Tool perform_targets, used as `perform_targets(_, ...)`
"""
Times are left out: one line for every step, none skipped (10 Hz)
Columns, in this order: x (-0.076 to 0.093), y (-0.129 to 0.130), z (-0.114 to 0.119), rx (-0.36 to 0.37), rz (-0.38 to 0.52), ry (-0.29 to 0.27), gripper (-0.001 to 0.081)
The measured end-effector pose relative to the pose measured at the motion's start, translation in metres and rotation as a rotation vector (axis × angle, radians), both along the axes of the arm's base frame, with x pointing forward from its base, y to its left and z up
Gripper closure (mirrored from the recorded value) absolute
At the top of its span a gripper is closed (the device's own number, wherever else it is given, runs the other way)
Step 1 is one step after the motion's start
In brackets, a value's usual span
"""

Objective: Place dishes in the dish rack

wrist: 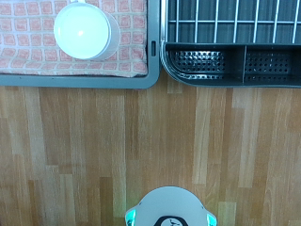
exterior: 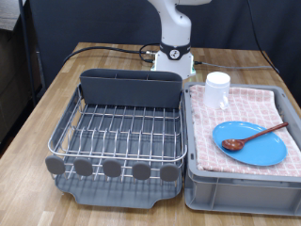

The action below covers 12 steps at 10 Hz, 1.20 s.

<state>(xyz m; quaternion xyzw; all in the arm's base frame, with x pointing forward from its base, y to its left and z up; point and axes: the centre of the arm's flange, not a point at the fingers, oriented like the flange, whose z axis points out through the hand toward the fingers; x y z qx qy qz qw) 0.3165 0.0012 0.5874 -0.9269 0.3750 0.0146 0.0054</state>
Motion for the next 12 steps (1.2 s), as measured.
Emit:
perform_targets(0.003, -0.001, 0.0, 0.003, -0.004, -0.016, 0.0004)
perform_targets(0.012, -0.003, -0.002, 0.007, -0.041, -0.058, 0.0004)
perform_targets(0.025, -0.005, -0.007, 0.013, -0.08, -0.084, 0.0004)
perform_targets(0.04, -0.005, -0.015, 0.016, -0.096, -0.1, 0.0004)
perform_targets(0.055, -0.004, -0.023, 0.015, -0.127, -0.108, 0.0004)
perform_targets(0.067, 0.0, -0.029, 0.018, -0.238, -0.089, 0.0004)
perform_targets(0.08, 0.007, -0.034, 0.007, -0.357, -0.068, 0.0004)
perform_targets(0.093, 0.016, -0.038, -0.007, -0.429, -0.048, 0.0004)
perform_targets(0.106, 0.018, -0.039, -0.019, -0.486, -0.017, 0.0004)
perform_targets(0.106, 0.018, -0.039, -0.017, -0.465, -0.021, 0.0004)
perform_targets(0.106, 0.021, -0.041, -0.016, -0.468, -0.024, 0.0004)
perform_targets(0.107, 0.03, -0.045, -0.019, -0.489, -0.03, 0.0004)
